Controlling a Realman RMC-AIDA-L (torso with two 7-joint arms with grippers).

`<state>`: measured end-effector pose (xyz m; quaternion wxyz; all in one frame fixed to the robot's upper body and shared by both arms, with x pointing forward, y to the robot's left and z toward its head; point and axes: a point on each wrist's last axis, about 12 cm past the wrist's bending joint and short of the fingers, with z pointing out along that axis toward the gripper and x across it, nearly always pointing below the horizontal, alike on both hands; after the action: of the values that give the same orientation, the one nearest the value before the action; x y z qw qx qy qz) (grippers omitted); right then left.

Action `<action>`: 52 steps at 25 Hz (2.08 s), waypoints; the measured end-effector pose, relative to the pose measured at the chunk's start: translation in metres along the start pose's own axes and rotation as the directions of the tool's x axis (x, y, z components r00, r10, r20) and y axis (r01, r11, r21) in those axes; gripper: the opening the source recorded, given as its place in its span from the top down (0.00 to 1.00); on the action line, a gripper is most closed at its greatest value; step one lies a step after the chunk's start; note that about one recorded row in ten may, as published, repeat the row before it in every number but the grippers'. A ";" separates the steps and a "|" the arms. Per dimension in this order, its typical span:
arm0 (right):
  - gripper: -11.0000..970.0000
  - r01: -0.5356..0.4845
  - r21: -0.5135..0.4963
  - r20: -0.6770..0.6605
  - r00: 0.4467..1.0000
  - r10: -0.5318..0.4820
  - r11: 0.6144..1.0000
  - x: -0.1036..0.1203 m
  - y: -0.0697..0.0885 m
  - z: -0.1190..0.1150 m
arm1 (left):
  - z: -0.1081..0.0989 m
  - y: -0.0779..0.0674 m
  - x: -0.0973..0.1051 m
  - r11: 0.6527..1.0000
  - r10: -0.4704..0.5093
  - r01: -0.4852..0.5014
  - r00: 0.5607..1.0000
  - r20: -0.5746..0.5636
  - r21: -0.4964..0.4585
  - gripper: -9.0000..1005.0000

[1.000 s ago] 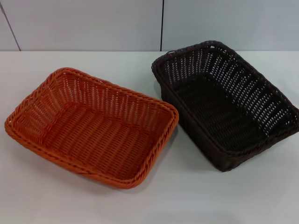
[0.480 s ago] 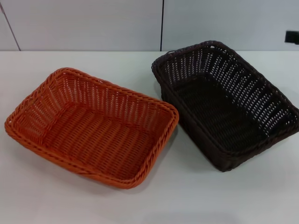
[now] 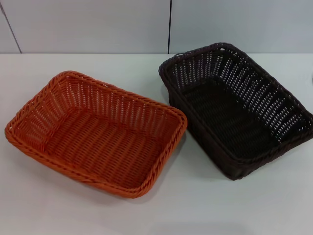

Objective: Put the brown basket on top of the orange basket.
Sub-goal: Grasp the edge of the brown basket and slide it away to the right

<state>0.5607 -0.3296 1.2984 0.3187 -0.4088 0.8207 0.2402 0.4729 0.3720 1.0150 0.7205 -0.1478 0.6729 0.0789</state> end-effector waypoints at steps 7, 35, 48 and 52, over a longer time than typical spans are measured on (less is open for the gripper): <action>0.15 0.272 -0.076 -0.218 0.934 -0.282 0.959 -0.004 0.018 0.021 | 0.003 -0.003 0.001 1.000 -0.005 0.005 1.000 -0.012 0.004 0.20; 0.16 0.509 -0.207 -0.320 0.772 -0.549 0.836 0.005 0.025 0.098 | 0.000 -0.006 0.002 1.000 0.016 -0.016 1.000 -0.015 0.025 0.20; 0.16 0.506 -0.263 -0.401 0.717 -0.570 0.822 0.012 0.028 0.132 | -0.001 -0.004 0.001 0.999 0.024 -0.024 1.000 -0.008 0.029 0.20; 0.16 0.507 -0.268 -0.427 0.699 -0.573 0.819 0.016 0.026 0.144 | -0.002 -0.005 0.001 0.999 0.025 -0.024 1.000 -0.006 0.038 0.20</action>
<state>0.5787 -0.2294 1.1918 0.1293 -0.6984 0.6997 0.0771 0.4727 0.3663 1.0141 0.7198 -0.1262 0.6785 0.0746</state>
